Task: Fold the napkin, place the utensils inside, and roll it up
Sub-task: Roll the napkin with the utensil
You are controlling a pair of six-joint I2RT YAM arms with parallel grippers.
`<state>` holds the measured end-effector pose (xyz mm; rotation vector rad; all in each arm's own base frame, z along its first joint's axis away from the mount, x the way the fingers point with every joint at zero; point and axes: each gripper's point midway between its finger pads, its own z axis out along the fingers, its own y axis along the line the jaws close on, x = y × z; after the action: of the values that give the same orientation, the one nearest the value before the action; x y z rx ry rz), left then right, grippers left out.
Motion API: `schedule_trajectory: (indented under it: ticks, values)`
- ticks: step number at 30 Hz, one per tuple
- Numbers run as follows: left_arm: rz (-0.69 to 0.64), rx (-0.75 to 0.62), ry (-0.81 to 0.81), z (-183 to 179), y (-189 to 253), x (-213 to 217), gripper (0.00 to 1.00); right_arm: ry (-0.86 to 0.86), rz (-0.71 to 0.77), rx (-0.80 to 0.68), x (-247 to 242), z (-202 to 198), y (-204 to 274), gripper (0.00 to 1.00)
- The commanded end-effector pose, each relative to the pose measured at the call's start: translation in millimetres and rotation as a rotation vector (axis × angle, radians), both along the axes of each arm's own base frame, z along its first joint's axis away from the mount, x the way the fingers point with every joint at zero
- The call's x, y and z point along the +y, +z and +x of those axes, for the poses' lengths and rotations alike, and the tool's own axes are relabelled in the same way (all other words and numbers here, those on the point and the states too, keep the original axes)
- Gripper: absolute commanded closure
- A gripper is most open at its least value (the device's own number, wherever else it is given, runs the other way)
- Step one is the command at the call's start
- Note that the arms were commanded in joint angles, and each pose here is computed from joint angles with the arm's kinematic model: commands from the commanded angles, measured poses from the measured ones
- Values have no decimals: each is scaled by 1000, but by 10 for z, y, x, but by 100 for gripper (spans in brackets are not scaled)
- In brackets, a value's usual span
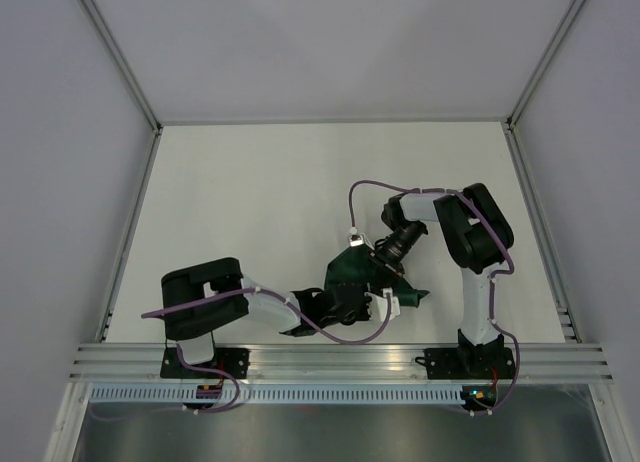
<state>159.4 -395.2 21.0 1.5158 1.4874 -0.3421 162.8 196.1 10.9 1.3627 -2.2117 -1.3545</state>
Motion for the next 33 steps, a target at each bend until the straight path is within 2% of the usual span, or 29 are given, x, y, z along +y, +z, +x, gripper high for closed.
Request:
schedule_trajectory:
  ticks: [1, 3, 4, 7, 10, 20, 24, 25, 33]
  values:
    - [104, 147, -9, -136, -359, 131, 98, 112, -66, -216, -147, 272, -475, 73]
    - [97, 197, -22, -162, -364, 136, 98, 98, -67, -238, -130, 314, -437, 66]
    - [96, 229, -16, -181, -385, 155, 98, 94, -63, -254, -118, 339, -420, 60]
    - [79, 312, -16, -194, -400, 185, 98, 60, -48, -315, -65, 455, -285, 51]
    - [60, 397, -4, -171, -421, 224, 98, 17, -24, -386, -15, 593, -85, 46]
    - [-15, 705, -20, -90, -457, 246, 98, -244, 61, -635, -154, 1123, 638, 43]
    - [-16, 840, -6, -55, -510, 273, 98, -283, 73, -724, -312, 1077, 726, 42]
    - [-27, 871, -23, -49, -465, 215, 98, -289, 92, -790, -327, 1106, 834, 41]
    - [14, 1041, 52, 74, -560, 235, 98, -247, 109, -956, -491, 778, 761, 38]
